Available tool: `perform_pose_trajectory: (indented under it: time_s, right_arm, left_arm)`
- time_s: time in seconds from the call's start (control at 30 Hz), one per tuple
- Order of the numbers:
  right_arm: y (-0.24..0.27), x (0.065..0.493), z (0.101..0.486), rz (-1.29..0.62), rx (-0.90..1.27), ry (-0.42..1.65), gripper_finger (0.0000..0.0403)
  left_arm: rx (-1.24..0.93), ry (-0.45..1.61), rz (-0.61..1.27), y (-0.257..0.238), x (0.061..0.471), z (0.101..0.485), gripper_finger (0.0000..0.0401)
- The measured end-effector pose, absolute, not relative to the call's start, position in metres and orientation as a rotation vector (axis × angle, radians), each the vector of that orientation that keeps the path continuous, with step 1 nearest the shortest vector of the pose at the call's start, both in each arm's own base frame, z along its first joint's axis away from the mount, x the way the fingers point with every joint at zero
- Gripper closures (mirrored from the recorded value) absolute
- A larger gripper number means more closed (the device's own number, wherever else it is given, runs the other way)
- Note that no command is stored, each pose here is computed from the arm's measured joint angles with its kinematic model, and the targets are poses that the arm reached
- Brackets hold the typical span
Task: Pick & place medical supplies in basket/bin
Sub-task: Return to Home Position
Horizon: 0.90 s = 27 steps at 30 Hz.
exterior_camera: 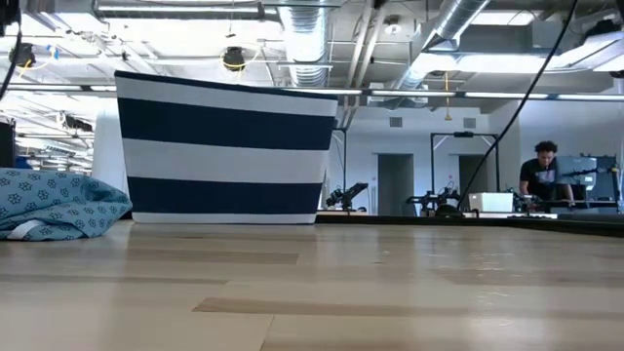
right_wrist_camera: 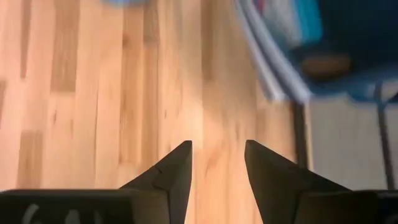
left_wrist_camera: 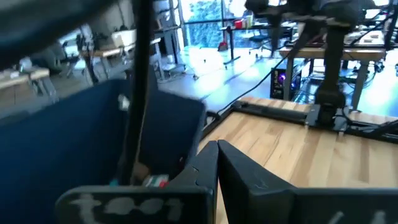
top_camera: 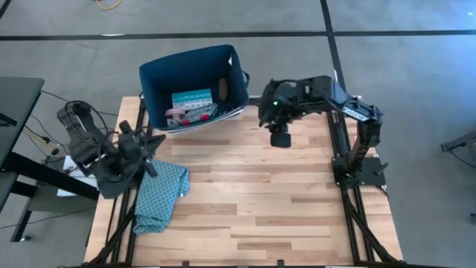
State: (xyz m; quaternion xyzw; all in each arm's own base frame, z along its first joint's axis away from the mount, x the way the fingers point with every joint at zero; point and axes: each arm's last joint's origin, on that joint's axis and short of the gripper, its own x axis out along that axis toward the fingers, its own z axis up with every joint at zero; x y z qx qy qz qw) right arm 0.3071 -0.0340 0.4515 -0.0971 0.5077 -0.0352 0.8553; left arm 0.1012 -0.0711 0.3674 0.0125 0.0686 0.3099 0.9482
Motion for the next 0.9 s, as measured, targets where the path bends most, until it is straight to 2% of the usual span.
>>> perform_pose_trajectory:
  time_s: [0.13, 0.27, 0.5, 0.7, 0.9]
  right_arm:
    - [-0.033, 0.301, 0.438, -0.093, -0.152, 1.135, 0.0261]
    - [-0.029, 0.269, 0.437, -0.110, -0.122, 1.148, 0.0265]
    - [-0.013, 0.202, 0.425, -0.121, -0.076, 0.898, 0.0264]
    - [-0.001, 0.168, 0.371, -0.064, -0.093, 0.799, 0.0262]
    - [0.008, 0.148, 0.316, -0.023, -0.069, 0.696, 0.0266]
  left_arm:
    - [-0.033, 0.140, 0.639, -0.056, 0.084, 0.334, 0.0401]
    - [-0.046, 0.138, 0.623, -0.048, 0.074, 0.299, 0.0401]
    - [0.029, 0.015, 0.606, -0.043, 0.065, 0.237, 0.0401]
    - [-0.058, -0.015, 0.558, -0.041, 0.060, 0.191, 0.0401]
    - [-0.106, -0.028, 0.530, -0.043, 0.059, 0.174, 0.0401]
